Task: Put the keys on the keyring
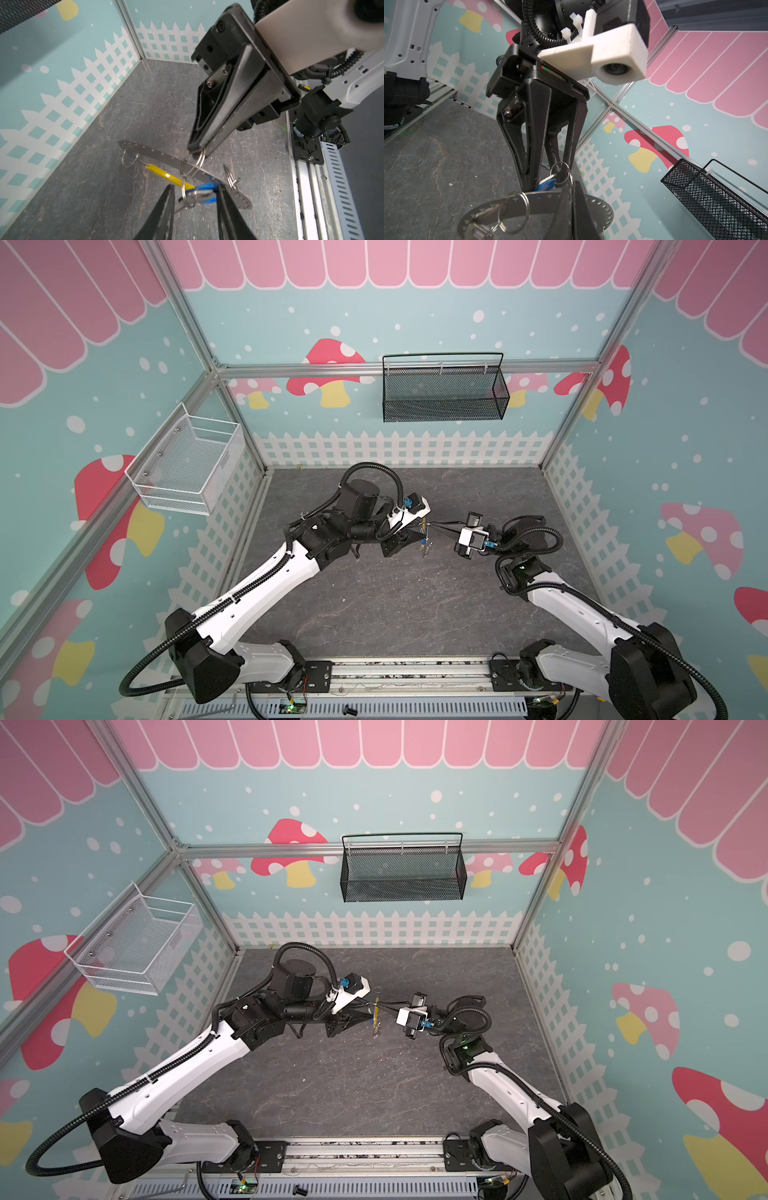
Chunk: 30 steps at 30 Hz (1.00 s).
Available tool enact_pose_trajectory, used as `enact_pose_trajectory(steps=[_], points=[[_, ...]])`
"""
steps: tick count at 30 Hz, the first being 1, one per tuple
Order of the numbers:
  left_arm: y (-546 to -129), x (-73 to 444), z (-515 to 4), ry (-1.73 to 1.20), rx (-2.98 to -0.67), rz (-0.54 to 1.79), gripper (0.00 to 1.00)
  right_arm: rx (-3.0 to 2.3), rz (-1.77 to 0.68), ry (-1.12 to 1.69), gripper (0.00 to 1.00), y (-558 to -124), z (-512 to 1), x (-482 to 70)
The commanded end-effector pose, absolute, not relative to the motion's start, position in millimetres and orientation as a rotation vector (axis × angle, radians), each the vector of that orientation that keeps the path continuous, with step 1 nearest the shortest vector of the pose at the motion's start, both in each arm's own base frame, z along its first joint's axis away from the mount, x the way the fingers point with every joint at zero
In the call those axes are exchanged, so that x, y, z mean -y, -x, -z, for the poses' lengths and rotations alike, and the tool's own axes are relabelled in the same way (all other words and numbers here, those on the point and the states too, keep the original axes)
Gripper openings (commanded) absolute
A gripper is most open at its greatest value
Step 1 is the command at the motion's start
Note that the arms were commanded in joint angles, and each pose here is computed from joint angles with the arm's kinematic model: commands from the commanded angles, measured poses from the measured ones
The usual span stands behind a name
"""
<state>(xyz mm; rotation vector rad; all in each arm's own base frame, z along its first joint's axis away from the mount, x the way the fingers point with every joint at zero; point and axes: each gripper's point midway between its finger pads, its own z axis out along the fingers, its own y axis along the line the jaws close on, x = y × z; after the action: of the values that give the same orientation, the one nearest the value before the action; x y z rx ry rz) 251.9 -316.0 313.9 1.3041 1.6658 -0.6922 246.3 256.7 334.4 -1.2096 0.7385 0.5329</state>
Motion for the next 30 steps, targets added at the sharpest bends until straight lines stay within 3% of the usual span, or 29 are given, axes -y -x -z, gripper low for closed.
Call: enact_pose_trajectory(steps=[1,9,30], points=[[-249.5,318.2,-317.4,-1.275,-1.660,0.747,0.34,-0.679,-0.512,1.198,0.00,-240.9,-348.7,-256.6],[-251.6,320.3,-312.2,-1.268,-1.659,0.753,0.32,-0.676,-0.510,1.198,0.00,-240.8,-348.7,-256.3],[-241.0,315.9,-310.8,-1.422,-1.533,0.759,0.01,-0.624,-0.544,1.218,0.00,-227.7,-348.7,-255.7]])
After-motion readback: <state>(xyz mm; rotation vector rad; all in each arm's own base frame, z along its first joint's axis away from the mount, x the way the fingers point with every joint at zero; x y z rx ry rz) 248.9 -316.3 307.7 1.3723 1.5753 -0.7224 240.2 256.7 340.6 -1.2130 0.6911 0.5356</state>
